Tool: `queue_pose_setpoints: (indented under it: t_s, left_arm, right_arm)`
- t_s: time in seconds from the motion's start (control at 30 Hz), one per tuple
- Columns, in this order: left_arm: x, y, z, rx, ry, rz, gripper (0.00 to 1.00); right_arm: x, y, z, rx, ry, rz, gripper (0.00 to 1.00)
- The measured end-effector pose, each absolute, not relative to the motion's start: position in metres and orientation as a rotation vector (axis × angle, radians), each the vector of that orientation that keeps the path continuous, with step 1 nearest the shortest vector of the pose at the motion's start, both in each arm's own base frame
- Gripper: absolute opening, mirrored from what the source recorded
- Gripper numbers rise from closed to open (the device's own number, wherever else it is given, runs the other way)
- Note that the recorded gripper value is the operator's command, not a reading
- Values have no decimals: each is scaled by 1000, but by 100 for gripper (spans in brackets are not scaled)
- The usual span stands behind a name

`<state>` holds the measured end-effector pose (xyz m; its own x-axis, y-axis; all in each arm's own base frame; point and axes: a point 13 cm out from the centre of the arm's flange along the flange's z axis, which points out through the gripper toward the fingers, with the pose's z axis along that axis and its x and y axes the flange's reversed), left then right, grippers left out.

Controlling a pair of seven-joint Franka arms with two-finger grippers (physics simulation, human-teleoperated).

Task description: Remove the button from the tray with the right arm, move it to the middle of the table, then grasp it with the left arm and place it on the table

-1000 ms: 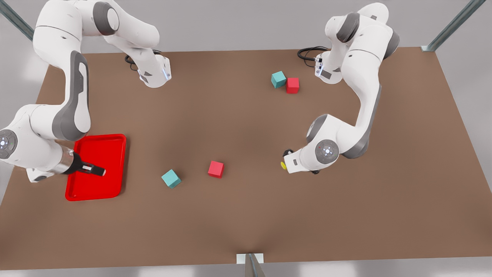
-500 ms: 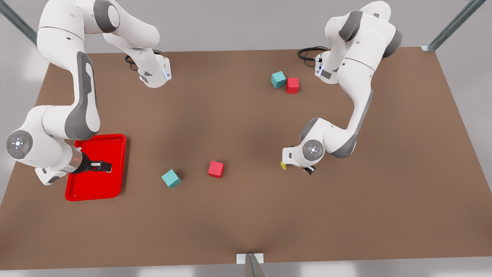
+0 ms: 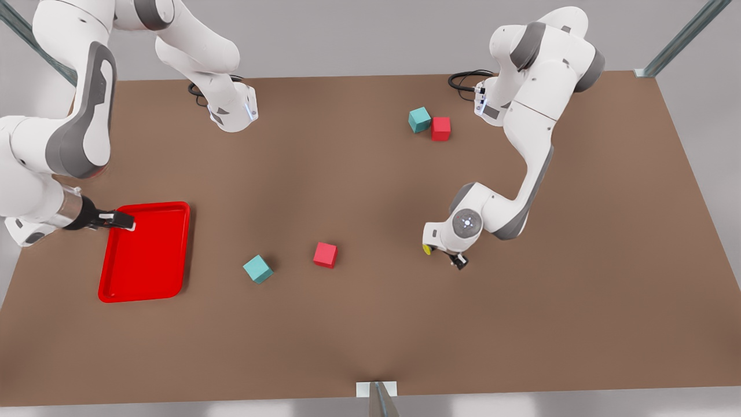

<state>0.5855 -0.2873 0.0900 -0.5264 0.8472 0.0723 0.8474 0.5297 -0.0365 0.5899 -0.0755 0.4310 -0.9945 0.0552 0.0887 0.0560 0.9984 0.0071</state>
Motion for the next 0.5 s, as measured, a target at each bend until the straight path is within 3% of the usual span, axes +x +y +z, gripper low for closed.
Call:
queue_pose_setpoints:
  t_s: [0.03,0.13,0.33,0.5]
  left_arm:
    - [580,-290,87,-1496,-2670,-8,99]
    - [563,-297,79,-1521,-2655,-11,99]
    - [562,-306,70,-1515,-2689,0,99]
    - [552,-296,65,-1490,-2703,-1,99]
  right_arm:
    - [583,-58,450,-33,-3067,-3,100]
    - [589,-9,447,91,-3067,-41,100]
    - [597,-86,434,-101,-3110,-56,100]
    - [611,-36,464,31,-3208,-50,100]
